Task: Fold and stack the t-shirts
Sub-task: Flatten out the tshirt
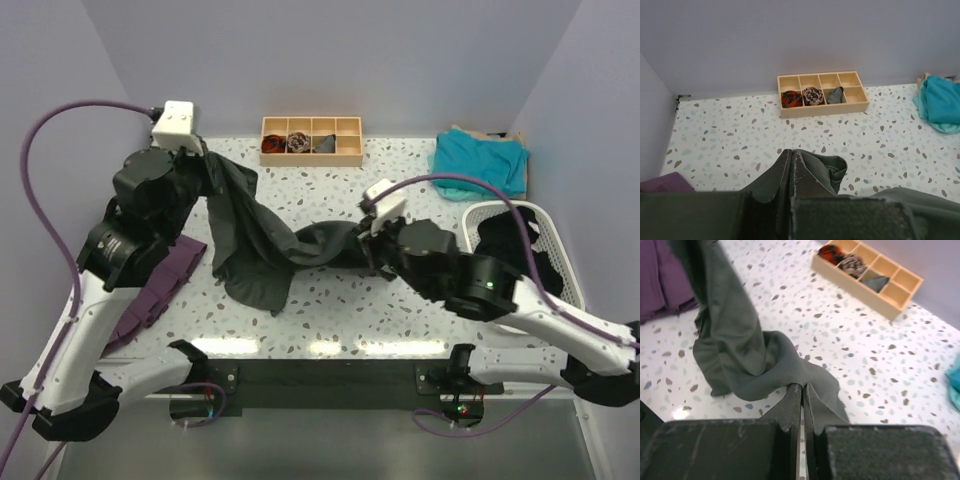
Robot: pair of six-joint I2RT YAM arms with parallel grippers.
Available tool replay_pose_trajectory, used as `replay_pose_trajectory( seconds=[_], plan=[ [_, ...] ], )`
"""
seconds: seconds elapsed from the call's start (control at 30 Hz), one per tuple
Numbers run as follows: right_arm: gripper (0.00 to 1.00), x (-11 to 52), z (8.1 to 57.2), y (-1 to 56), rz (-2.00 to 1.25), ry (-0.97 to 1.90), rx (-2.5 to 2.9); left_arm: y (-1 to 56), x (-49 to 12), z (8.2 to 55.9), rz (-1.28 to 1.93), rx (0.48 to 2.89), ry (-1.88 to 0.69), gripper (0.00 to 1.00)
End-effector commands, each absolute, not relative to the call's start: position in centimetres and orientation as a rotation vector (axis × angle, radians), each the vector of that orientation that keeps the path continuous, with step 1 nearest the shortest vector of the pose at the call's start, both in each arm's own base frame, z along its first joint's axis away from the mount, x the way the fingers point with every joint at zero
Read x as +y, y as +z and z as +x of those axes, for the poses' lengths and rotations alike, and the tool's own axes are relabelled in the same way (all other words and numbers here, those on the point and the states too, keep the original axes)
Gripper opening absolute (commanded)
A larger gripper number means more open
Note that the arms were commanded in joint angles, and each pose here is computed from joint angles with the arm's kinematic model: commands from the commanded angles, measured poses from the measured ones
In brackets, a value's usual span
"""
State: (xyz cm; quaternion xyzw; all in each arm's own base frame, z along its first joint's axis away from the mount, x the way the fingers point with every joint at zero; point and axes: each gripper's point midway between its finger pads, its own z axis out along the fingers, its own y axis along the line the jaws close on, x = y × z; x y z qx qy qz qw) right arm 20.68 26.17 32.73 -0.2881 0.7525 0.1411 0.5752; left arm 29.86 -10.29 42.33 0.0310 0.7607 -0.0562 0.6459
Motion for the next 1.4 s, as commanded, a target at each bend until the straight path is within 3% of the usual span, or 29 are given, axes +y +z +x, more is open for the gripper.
replay_pose_trajectory(
  seconds=[0.0, 0.33, 0.53, 0.7, 1.0, 1.37],
  plan=[
    [0.00, 19.7, 20.7, 36.4, -0.511, 0.191, 1.753, 48.6, -7.7, 25.8, 0.035, 1.573, -0.169, 0.00],
    [0.00, 10.7, 18.2, 45.3, -0.271, 0.289, 1.590, 56.8, -4.4, 16.5, 0.073, 1.397, -0.314, 0.00],
    [0.00, 8.0, 15.8, 49.2, -0.294, 0.412, 1.505, 59.0, -6.0, 11.8, 0.223, 1.354, -0.495, 0.00],
    [0.00, 7.4, 15.0, 50.6, -0.322, 0.448, 1.478, 58.6, -8.7, 11.2, 0.328, 1.390, -0.609, 0.01],
    [0.00, 9.1, 18.1, 46.9, -0.316, 0.214, 1.557, 52.9, -10.6, 19.3, 0.248, 1.580, -0.471, 0.01],
    [0.06, 11.4, 22.6, 38.3, -0.145, -0.164, 1.663, 35.5, -15.9, 34.4, 0.215, 1.903, -0.213, 0.00]
  ],
)
